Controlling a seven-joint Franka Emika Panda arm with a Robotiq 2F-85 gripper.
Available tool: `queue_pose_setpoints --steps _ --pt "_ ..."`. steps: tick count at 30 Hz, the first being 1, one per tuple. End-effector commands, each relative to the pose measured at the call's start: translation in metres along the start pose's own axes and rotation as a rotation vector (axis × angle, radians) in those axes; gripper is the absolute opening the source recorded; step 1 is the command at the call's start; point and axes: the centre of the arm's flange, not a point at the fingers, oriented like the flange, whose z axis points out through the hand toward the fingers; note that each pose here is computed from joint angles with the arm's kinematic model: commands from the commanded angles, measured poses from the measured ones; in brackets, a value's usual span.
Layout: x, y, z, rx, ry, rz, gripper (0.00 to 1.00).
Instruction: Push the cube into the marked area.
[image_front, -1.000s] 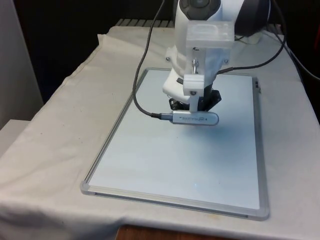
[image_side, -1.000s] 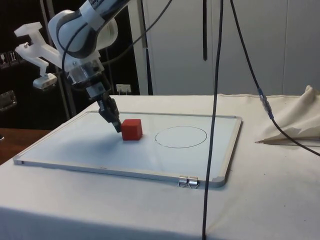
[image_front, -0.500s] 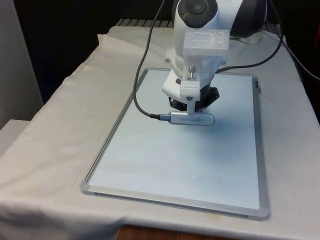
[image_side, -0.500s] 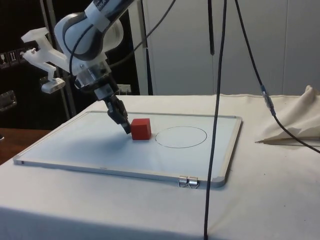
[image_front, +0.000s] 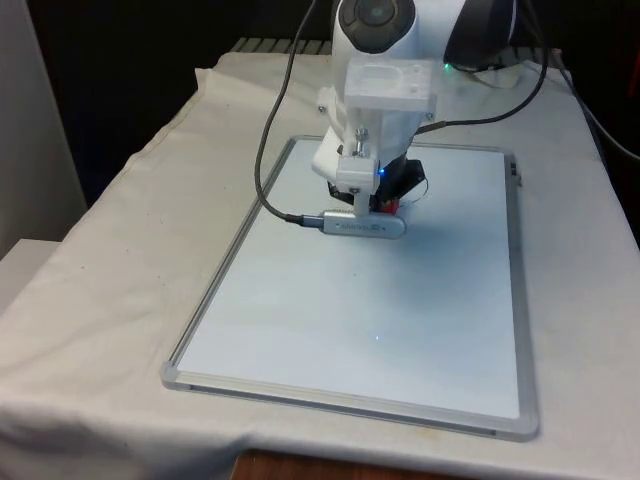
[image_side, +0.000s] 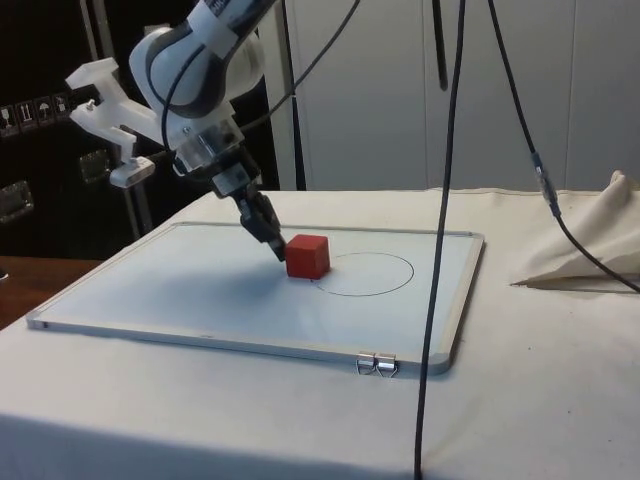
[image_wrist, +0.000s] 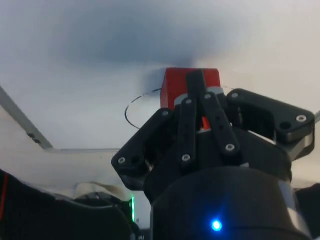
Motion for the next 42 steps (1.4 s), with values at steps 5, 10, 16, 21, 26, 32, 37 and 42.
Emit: queue_pose_setpoints --steps 5,10,16,21,26,32,37,42 --pt "-0.009 0.005 0.003 -0.004 -0.008 0.014 0.0" --pt "-0.015 0.008 0.006 -0.001 -0.019 0.022 0.0" --pt "-0.026 0.008 0.012 0.008 -0.035 0.028 0.0" --pt "-0.04 0.004 0.017 0.019 -0.048 0.028 0.0" --pt "-0.049 0.001 0.02 0.027 -0.057 0.029 0.0" --pt "-0.064 -0.004 0.028 0.04 -0.072 0.03 0.0" --pt "-0.068 0.001 0.028 0.044 -0.072 0.031 0.0" --pt "-0.066 0.004 0.016 0.043 -0.055 0.047 0.0"
